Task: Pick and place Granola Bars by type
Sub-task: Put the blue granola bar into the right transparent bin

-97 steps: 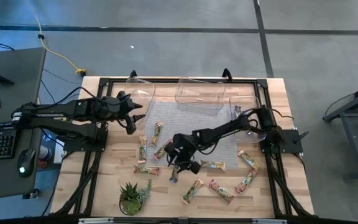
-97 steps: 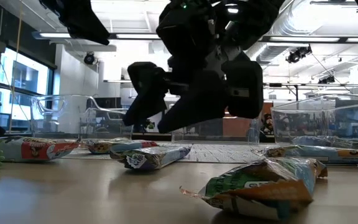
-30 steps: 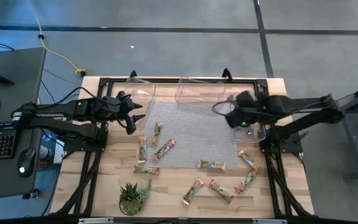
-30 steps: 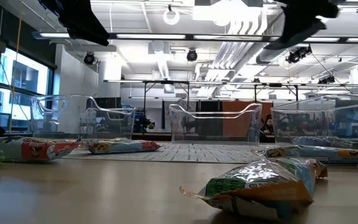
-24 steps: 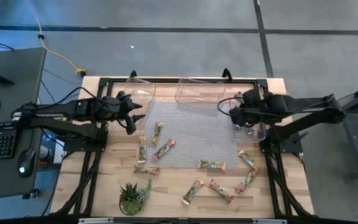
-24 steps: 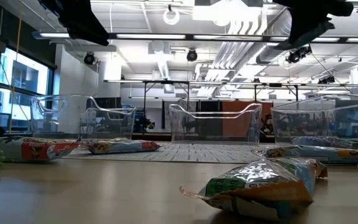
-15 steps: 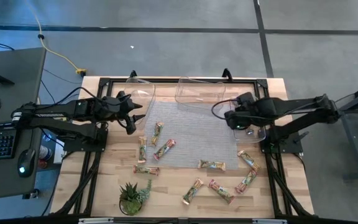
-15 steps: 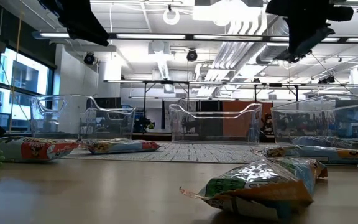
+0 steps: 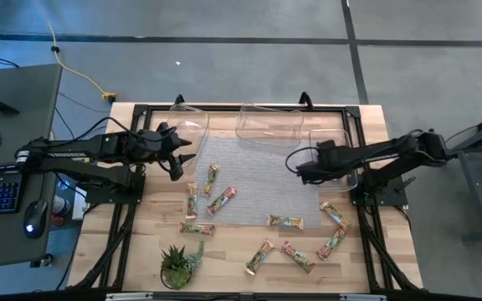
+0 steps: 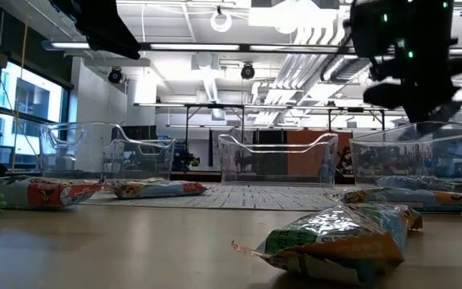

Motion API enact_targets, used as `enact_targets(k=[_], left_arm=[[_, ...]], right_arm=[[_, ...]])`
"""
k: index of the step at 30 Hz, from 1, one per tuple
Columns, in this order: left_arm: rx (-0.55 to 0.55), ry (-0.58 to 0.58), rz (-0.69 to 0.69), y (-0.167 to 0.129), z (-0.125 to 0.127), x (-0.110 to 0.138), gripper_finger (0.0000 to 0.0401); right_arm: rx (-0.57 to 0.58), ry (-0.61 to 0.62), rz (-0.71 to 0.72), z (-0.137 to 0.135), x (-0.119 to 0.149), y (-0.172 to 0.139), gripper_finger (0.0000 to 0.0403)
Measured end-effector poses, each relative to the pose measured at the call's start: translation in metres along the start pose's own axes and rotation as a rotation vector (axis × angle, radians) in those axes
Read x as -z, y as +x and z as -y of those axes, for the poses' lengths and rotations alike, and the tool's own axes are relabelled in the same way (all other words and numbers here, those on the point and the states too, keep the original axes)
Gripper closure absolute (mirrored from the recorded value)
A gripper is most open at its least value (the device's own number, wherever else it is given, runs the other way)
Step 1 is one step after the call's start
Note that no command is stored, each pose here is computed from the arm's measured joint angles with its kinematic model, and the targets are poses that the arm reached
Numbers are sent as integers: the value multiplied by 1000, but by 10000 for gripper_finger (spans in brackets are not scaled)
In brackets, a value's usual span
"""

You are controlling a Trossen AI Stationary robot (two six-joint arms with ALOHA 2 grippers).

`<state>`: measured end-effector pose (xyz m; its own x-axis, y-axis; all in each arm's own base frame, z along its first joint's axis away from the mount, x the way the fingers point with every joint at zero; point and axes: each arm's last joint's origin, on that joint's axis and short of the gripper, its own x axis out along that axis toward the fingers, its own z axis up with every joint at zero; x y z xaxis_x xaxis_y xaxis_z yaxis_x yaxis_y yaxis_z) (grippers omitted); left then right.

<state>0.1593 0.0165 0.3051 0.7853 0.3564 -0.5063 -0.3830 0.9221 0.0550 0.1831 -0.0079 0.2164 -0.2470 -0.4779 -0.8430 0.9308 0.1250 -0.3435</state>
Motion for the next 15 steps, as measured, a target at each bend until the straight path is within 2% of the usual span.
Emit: enact_targets(k=[8, 15], left_arm=[[0, 0, 0, 0, 0, 0, 199], [0, 0, 1, 0, 0, 0, 199]], right_arm=[[22, 80, -117, 2, 5, 38, 336], [9, 11, -122, 1, -6, 39, 336]])
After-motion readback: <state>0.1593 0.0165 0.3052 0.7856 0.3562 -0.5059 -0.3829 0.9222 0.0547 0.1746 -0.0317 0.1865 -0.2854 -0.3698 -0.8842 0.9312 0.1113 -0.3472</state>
